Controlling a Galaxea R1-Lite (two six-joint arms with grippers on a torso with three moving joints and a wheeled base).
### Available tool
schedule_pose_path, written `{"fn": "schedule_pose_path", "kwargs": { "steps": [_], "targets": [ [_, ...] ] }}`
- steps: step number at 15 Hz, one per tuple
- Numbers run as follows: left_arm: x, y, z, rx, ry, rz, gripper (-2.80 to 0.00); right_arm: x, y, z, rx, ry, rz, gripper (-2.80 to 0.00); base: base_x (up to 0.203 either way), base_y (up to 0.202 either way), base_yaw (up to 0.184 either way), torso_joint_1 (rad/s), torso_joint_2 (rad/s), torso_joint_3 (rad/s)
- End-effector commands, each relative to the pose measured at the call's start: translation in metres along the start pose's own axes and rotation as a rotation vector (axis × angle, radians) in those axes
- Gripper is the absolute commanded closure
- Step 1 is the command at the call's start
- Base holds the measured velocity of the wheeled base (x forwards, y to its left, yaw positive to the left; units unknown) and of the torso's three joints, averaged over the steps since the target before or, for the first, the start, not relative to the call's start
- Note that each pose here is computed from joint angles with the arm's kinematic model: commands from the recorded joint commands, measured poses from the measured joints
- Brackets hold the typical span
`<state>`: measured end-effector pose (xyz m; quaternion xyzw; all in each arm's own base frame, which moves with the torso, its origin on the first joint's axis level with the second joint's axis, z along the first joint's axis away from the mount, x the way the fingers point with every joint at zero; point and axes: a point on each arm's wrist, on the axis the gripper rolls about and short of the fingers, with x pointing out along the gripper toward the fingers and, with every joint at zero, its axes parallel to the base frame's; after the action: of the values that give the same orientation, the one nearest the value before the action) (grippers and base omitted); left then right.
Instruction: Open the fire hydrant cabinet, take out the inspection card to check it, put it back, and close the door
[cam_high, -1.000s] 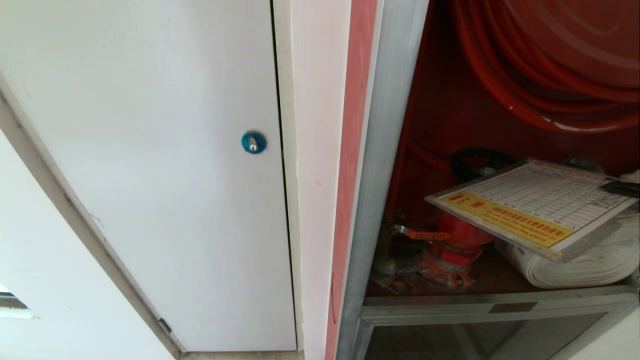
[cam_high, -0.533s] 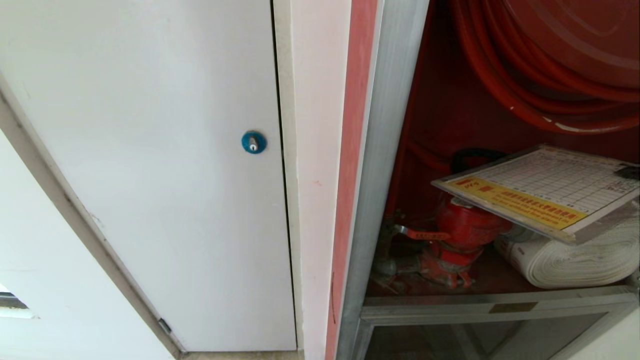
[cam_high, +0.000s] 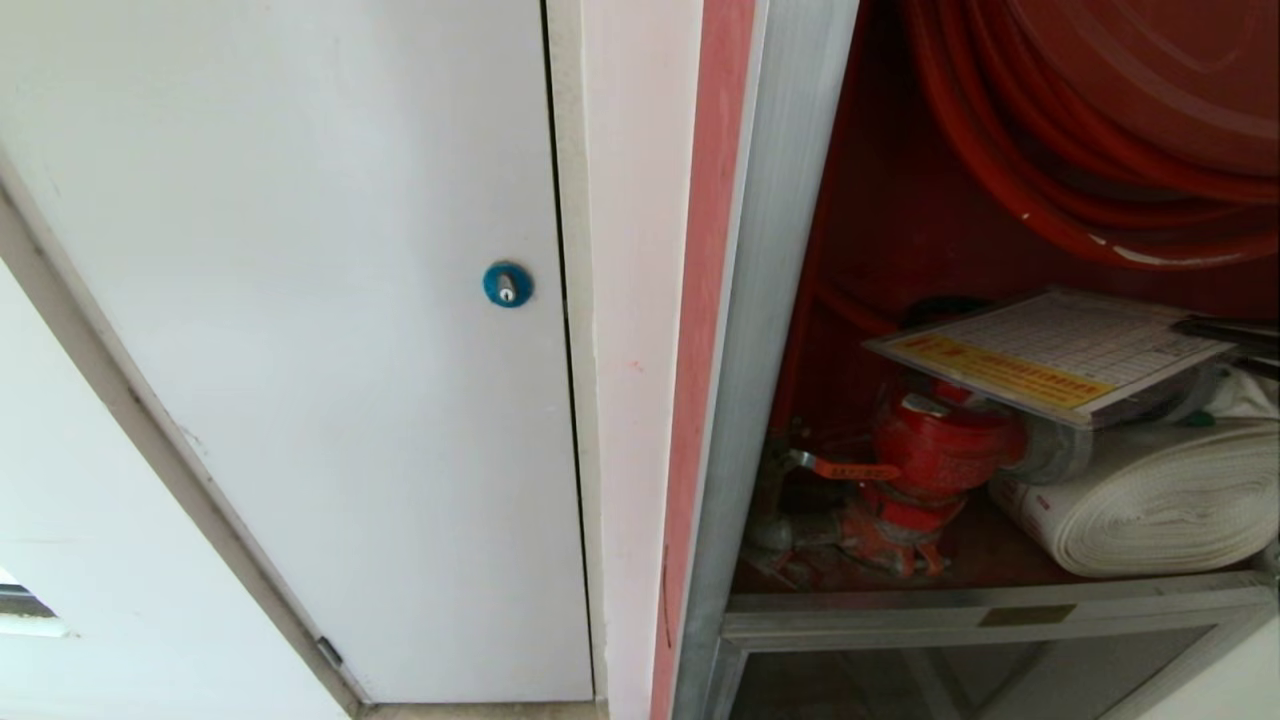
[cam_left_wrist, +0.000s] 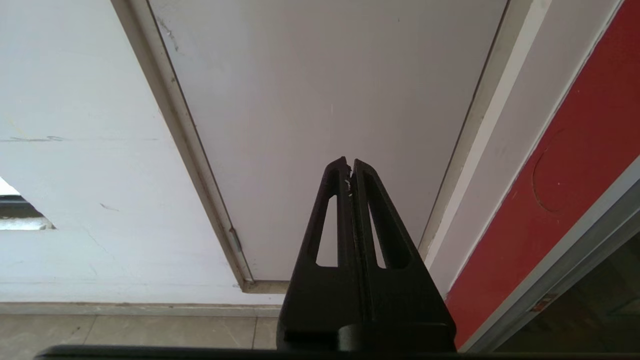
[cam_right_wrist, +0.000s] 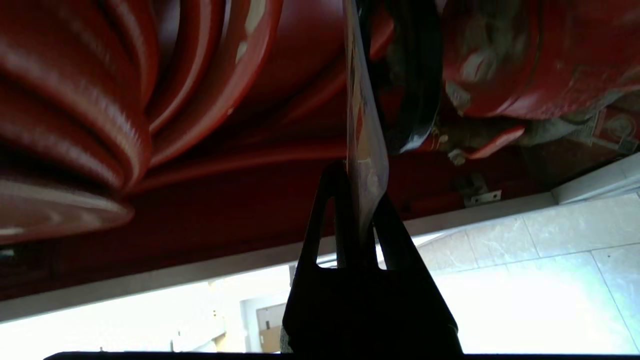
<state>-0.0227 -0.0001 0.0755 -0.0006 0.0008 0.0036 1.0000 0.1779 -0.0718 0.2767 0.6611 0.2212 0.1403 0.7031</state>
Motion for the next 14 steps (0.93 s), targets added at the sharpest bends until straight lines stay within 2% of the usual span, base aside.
{"fn": "schedule_pose_path", "kwargs": {
  "steps": [1, 7, 14],
  "targets": [
    [0.000, 0.000, 0.000, 0.000, 0.003, 0.000, 0.00, 0.011, -0.010, 0.015, 0.045, 0.012, -0.023, 0.00, 0.000, 0.000, 0.000, 0.000, 0.00, 0.000],
    [0.000, 0.000, 0.000, 0.000, 0.003, 0.000, 0.00, 0.025, -0.018, 0.033, 0.038, 0.015, -0.018, 0.00, 0.000, 0.000, 0.000, 0.000, 0.00, 0.000],
    [0.000, 0.000, 0.000, 0.000, 0.003, 0.000, 0.00, 0.043, -0.024, 0.030, 0.029, 0.075, -0.035, 0.00, 0.000, 0.000, 0.000, 0.000, 0.00, 0.000]
  ]
}}
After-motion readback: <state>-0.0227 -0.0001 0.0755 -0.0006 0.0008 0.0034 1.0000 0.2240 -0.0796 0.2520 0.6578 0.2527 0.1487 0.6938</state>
